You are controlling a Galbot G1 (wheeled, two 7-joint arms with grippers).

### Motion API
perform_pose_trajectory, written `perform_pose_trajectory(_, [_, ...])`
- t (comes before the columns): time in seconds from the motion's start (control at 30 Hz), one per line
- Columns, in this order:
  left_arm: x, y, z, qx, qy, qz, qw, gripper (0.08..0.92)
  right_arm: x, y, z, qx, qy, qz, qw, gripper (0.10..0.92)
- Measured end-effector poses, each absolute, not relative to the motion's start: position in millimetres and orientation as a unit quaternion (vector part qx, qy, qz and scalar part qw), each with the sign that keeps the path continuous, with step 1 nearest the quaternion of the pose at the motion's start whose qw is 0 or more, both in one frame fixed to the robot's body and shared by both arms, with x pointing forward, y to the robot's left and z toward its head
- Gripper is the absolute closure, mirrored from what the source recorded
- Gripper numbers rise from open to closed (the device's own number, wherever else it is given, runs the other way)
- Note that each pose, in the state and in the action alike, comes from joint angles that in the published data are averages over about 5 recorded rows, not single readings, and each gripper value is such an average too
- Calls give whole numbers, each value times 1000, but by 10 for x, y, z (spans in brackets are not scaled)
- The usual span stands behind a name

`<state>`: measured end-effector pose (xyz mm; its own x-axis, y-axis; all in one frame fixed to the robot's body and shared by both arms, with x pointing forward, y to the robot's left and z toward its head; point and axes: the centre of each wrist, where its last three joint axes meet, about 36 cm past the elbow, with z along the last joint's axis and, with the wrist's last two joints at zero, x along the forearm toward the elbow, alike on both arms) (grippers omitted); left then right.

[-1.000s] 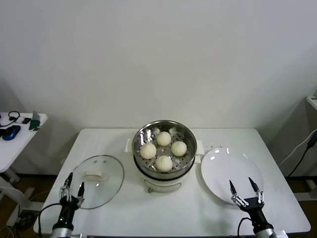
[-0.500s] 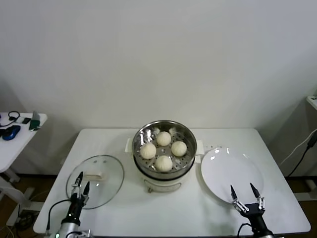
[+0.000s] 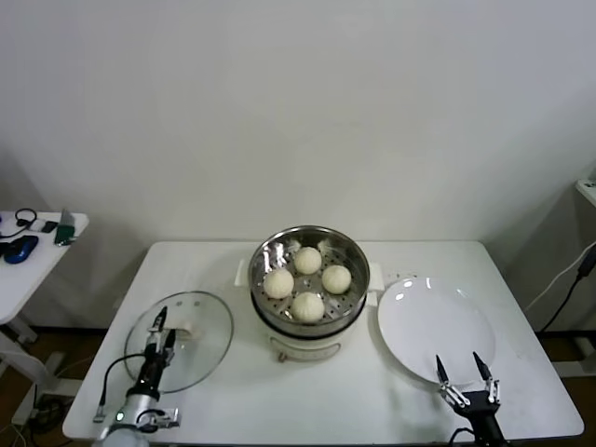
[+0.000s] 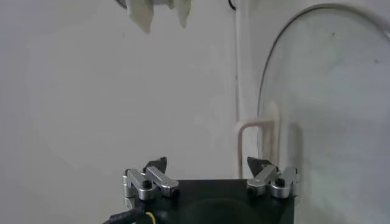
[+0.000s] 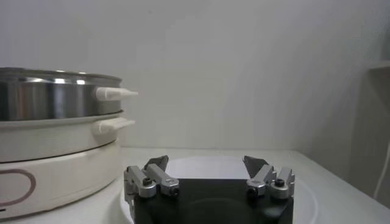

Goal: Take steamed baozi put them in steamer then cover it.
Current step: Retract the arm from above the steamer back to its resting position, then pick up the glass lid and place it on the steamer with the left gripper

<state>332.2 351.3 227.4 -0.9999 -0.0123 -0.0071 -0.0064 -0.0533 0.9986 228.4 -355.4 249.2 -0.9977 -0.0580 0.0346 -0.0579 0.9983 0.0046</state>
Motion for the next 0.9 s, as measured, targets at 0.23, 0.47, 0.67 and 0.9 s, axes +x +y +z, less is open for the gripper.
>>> perform_pose_trajectory(0.23, [3340,3558,2188,2,-682,-731,18,341,2279,-3515,2464,28,-999,-3,17,200])
perform_pose_trajectory(0.47, [3304,3535,2103,-1,-681,-731,33,540,2307,-3476,2455,31,-999,-2,15,200])
perform_pose_trajectory(0.67, [3353,3517,2111,2,-682,-731,32,714,2307,-3458,2447,33,-999,-2,15,200])
perform_pose_trajectory(0.9, [3364,3523,2129,3,-682,-731,30,862,2306,-3448,2449,36,-999,0,15,200])
